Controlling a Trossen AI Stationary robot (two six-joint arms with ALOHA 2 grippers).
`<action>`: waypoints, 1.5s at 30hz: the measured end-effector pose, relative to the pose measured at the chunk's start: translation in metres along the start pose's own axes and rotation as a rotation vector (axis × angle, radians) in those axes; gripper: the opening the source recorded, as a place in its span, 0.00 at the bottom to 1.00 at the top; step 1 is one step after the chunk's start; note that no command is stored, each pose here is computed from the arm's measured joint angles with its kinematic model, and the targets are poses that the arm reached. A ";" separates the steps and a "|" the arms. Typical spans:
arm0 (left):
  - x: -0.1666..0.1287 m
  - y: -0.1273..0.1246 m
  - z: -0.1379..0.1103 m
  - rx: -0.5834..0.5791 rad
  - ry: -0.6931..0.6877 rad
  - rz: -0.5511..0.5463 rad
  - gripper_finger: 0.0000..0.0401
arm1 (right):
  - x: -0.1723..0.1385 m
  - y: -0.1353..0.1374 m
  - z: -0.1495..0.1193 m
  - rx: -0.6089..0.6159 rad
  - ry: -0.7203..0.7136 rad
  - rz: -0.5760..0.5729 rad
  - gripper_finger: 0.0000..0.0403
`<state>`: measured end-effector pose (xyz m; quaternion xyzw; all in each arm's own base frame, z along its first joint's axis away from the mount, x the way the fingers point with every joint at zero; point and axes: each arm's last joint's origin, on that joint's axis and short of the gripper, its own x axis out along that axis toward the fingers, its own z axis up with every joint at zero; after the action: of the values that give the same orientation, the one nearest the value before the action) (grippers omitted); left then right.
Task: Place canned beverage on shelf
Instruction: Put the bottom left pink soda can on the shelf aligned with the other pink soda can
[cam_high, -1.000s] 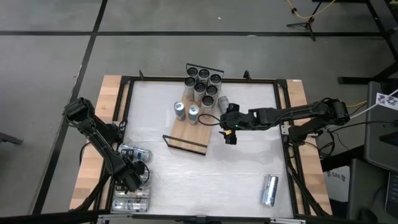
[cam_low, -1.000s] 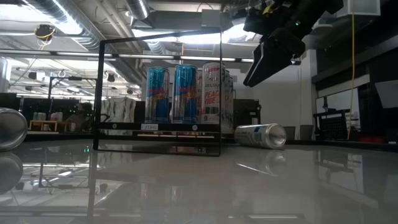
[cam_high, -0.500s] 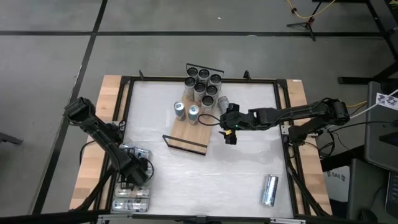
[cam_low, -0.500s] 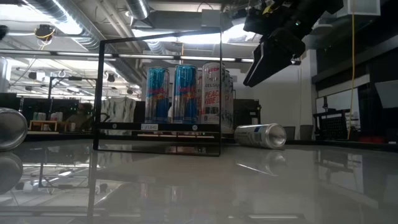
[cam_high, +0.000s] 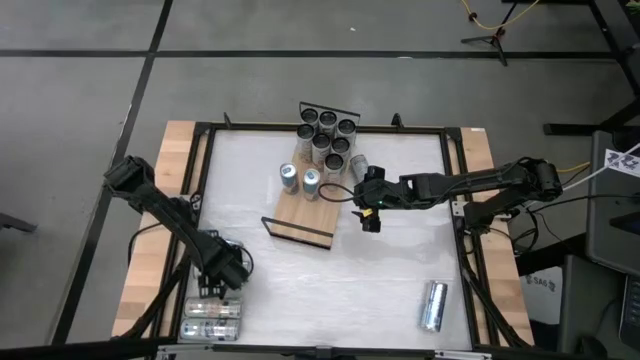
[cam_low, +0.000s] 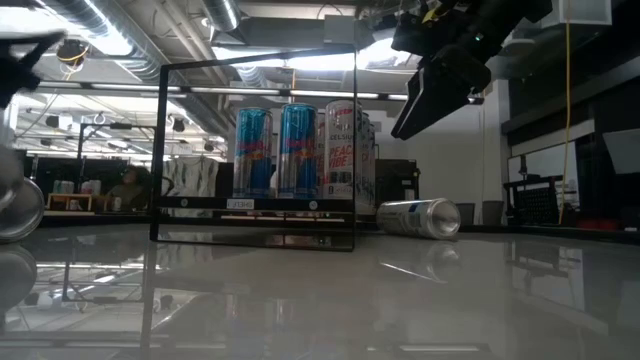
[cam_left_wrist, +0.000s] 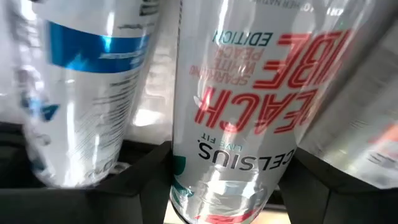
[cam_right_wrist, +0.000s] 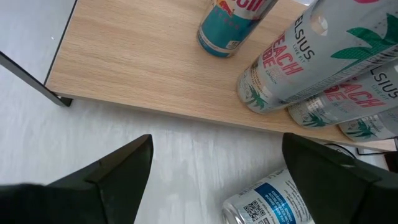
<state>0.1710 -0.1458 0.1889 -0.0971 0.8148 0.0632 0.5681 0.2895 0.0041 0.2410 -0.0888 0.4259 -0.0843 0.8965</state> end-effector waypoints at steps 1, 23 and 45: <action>-0.005 0.000 0.000 0.002 0.003 0.003 0.56 | 0.000 0.000 0.000 0.000 0.000 0.000 0.87; -0.106 0.036 0.018 -0.098 -0.185 0.108 0.56 | 0.000 0.000 0.000 0.000 0.001 0.002 0.87; -0.136 0.066 -0.026 -0.306 -0.203 -0.222 0.56 | 0.000 0.000 0.000 -0.003 0.002 0.011 0.87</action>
<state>0.1777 -0.0755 0.3248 -0.2644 0.7188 0.1328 0.6292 0.2894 0.0043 0.2408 -0.0876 0.4272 -0.0789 0.8965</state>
